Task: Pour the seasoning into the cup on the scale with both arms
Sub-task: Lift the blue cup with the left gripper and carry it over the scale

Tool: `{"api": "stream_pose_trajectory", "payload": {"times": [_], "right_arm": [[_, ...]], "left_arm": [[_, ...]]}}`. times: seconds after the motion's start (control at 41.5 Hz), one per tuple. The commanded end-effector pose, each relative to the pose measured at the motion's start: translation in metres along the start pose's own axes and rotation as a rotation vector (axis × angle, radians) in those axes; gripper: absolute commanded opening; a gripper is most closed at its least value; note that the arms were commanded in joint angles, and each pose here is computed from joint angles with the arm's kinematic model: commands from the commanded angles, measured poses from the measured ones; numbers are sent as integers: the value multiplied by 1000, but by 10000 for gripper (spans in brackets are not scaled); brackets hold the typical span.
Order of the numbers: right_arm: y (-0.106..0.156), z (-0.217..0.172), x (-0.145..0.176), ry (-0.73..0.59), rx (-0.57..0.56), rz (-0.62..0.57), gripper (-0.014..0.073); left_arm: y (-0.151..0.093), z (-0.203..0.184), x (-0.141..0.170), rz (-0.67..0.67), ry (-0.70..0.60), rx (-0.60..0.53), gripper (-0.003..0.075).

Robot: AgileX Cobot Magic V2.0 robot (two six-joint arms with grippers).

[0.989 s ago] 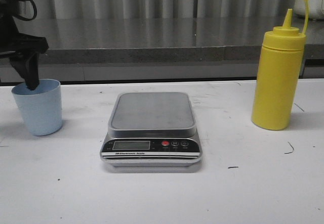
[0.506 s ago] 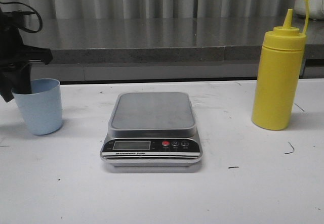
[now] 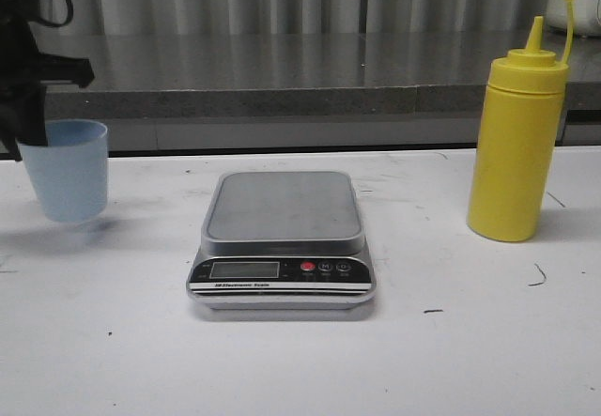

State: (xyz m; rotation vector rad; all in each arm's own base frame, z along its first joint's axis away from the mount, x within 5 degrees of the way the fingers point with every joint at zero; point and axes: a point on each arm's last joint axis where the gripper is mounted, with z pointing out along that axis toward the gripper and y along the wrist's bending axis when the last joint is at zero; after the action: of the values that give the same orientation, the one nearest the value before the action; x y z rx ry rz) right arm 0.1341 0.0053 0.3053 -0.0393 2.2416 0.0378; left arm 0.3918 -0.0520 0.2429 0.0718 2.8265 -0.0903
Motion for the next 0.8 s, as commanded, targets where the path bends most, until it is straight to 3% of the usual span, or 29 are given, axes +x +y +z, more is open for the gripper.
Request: {"api": "stream_pose_trajectory", "payload": {"times": [0.0, 0.145, 0.362, 0.579, 0.772], "right_arm": [[-1, -5, -13, -86, 14, -7, 468], [-1, -5, -13, -87, 14, -7, 468], [-1, -5, -13, -87, 14, -7, 468], [-1, -5, -13, -87, 14, -7, 468], [-1, -5, -13, -87, 14, -7, 468]], "left_arm": [[-12, -55, -10, 25, -126, 25, -20], [-34, -90, -16, 77, -162, 50, -20], [-86, -124, -16, 202, -221, 115, -20], [-143, -123, -5, 329, -273, 190, -20], [-177, -102, 2, 398, -249, 219, -20]]}}
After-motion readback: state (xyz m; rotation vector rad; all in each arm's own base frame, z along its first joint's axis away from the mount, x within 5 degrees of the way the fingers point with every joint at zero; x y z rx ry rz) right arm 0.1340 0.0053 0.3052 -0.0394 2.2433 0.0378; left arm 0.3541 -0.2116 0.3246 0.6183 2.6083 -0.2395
